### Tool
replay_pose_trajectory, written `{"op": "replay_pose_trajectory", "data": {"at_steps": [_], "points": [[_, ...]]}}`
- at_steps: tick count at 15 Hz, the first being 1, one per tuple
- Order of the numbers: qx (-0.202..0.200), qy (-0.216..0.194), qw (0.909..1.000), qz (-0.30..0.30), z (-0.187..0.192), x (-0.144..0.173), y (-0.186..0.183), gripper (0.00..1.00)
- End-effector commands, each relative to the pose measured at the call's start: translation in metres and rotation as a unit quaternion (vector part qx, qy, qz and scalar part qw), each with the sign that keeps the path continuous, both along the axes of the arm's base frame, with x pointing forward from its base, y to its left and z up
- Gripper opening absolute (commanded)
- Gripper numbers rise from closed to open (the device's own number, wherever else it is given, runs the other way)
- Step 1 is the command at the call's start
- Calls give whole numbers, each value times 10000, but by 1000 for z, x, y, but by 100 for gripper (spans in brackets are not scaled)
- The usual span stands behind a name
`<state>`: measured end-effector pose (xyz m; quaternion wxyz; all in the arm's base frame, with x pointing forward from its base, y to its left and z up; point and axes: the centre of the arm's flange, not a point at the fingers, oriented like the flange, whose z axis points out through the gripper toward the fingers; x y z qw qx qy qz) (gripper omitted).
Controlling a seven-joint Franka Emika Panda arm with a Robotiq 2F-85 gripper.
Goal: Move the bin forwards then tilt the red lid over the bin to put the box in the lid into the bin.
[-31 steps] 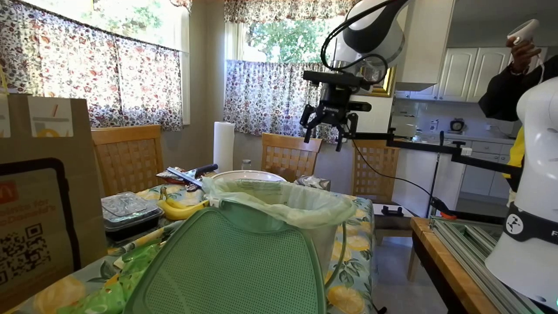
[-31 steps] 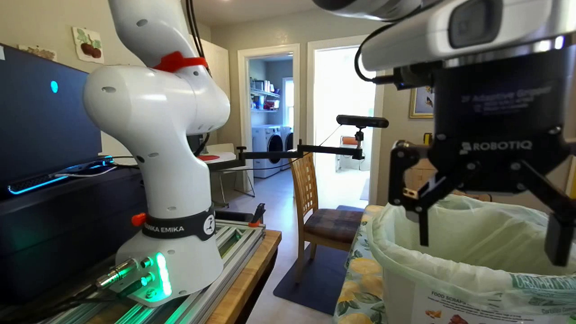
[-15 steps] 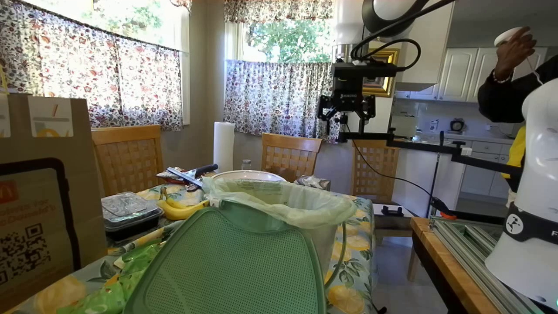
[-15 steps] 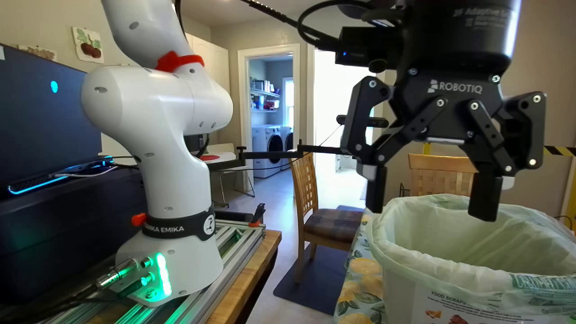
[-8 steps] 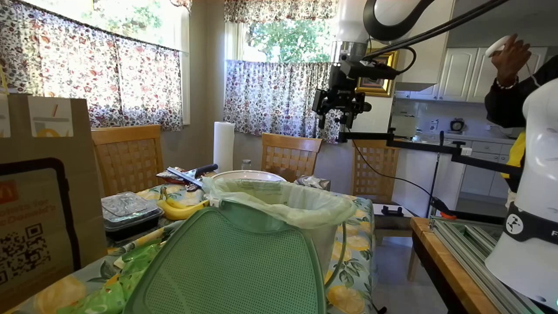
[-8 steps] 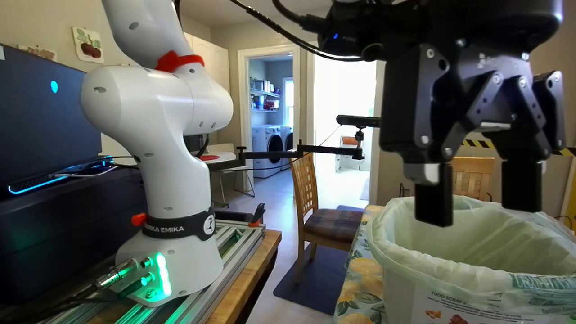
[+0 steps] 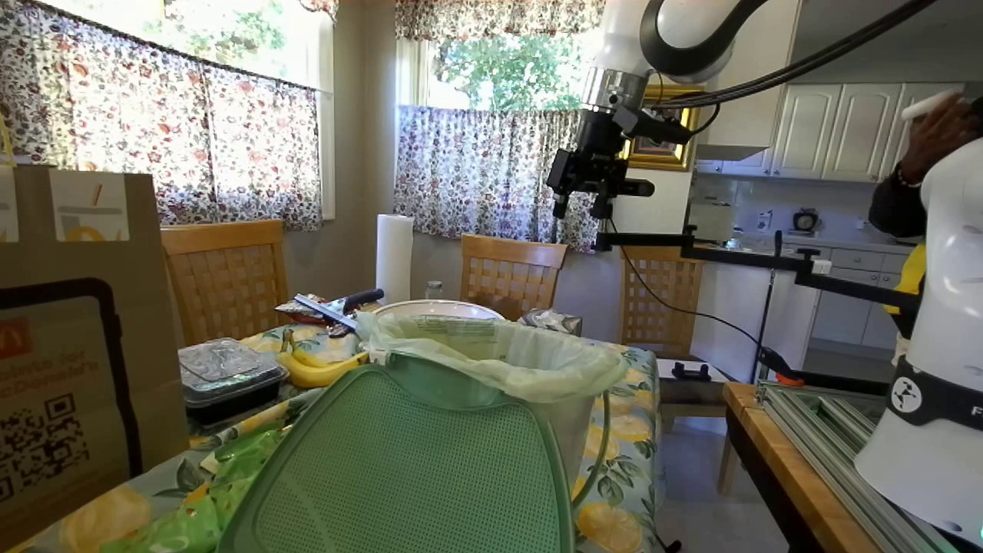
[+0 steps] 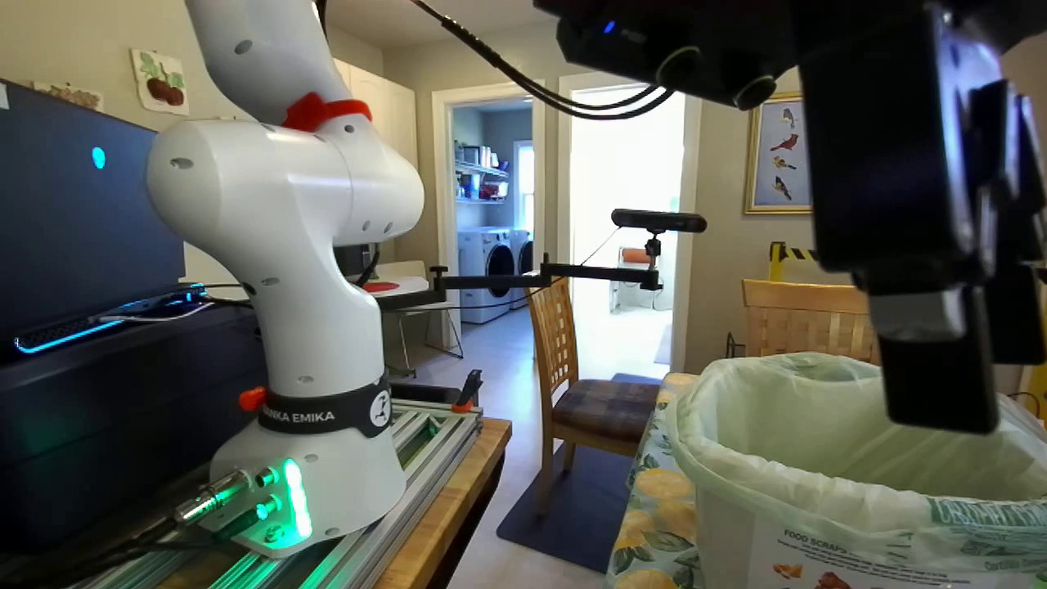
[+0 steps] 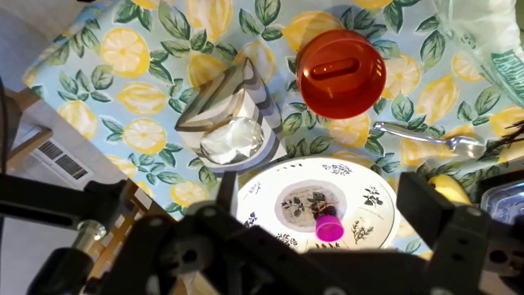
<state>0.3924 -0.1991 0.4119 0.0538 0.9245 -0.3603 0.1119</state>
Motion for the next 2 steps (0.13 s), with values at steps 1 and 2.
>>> {"op": "replay_pose_trajectory", "data": {"at_steps": [1,2], "points": [[-1,-1,10000,9,0,0,0,100],[-2,0,10000,18,0,0,0,100]]}}
